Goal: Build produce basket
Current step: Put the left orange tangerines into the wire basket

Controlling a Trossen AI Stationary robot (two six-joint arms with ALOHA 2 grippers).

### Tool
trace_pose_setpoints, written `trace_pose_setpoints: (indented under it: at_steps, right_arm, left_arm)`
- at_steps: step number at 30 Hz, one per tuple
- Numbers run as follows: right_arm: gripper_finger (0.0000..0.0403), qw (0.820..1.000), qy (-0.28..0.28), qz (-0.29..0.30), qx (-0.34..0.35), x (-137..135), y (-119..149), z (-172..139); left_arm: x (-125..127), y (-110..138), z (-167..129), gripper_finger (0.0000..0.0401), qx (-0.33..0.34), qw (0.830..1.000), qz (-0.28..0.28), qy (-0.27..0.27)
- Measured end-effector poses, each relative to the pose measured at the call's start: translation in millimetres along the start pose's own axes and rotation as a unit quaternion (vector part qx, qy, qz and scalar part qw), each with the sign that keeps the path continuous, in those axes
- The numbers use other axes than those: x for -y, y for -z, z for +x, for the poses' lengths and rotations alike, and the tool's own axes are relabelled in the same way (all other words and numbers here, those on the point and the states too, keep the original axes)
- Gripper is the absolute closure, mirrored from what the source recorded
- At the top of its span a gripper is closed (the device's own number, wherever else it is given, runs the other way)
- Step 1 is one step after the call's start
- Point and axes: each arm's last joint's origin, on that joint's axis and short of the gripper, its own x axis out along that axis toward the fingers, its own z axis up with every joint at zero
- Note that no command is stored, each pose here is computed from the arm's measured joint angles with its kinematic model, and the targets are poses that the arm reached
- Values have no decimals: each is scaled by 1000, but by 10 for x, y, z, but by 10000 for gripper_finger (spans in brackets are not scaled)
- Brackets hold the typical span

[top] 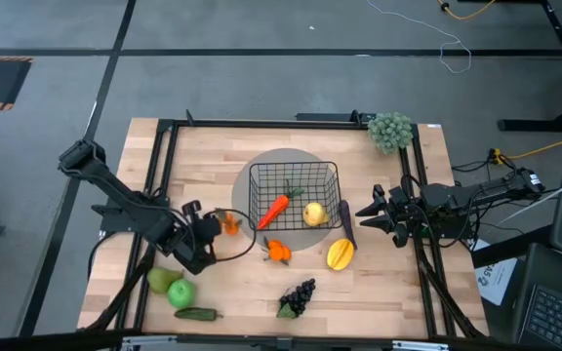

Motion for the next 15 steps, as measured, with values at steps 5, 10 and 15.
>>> trace_pose_setpoints:
  at_steps: [5, 10, 15]
  right_arm:
    - [263, 1000, 0, -1, 0, 0, 0, 0]
    - [263, 1000, 0, -2, 0, 0, 0, 0]
    - [263, 1000, 0, -2, 0, 0, 0, 0]
  left_arm:
    - [-66, -279, -294, 401, 81, 994, 6, -70]
    - [-98, -568, -572, 401, 189, 971, 52, -137]
    - [-132, -857, -758, 401, 249, 951, 58, -176]
